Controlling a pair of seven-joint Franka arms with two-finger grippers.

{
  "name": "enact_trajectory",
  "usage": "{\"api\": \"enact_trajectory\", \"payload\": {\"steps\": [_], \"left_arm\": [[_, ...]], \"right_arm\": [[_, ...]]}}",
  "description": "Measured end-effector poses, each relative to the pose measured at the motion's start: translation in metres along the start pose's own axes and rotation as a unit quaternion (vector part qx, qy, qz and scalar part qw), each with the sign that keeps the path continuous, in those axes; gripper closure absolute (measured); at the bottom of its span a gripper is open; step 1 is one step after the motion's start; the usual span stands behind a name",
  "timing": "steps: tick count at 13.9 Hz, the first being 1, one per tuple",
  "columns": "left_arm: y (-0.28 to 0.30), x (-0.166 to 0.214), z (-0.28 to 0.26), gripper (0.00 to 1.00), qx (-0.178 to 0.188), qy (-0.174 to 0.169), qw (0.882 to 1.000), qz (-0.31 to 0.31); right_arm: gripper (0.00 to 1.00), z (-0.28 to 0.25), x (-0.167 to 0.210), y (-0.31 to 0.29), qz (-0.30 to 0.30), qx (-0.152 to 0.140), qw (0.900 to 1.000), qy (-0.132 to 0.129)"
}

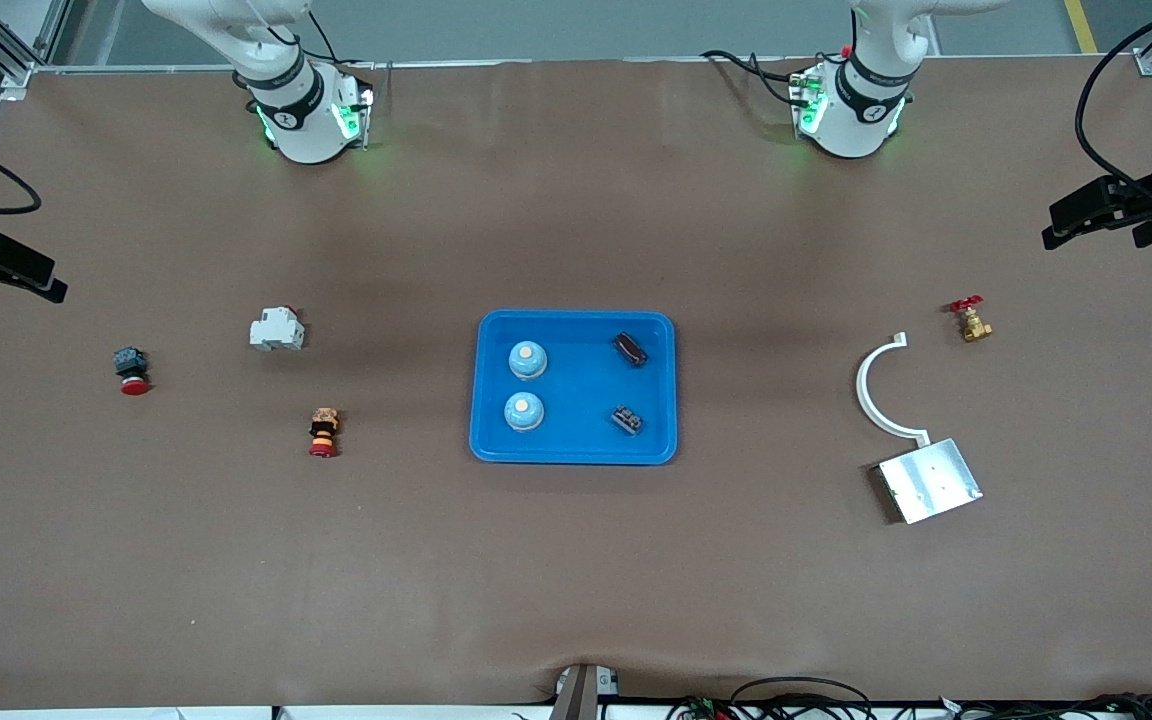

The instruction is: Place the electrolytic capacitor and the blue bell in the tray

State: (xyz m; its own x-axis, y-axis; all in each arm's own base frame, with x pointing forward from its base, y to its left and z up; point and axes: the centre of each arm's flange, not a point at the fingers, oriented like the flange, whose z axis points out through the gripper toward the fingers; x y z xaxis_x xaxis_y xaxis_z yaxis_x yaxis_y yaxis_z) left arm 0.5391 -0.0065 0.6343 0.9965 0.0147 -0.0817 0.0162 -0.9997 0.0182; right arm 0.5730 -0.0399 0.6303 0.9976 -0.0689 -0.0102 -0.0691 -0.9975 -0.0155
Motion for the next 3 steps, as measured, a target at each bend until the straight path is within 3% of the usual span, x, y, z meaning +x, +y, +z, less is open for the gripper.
{"api": "enact_trajectory", "payload": {"steps": [3], "left_arm": [[0.0019, -0.0001, 0.0003, 0.0, 0.0, -0.001, 1.0, 0.002]], "right_arm": [[0.0, 0.0, 0.0003, -0.0008, -0.001, -0.001, 1.0, 0.001]]}}
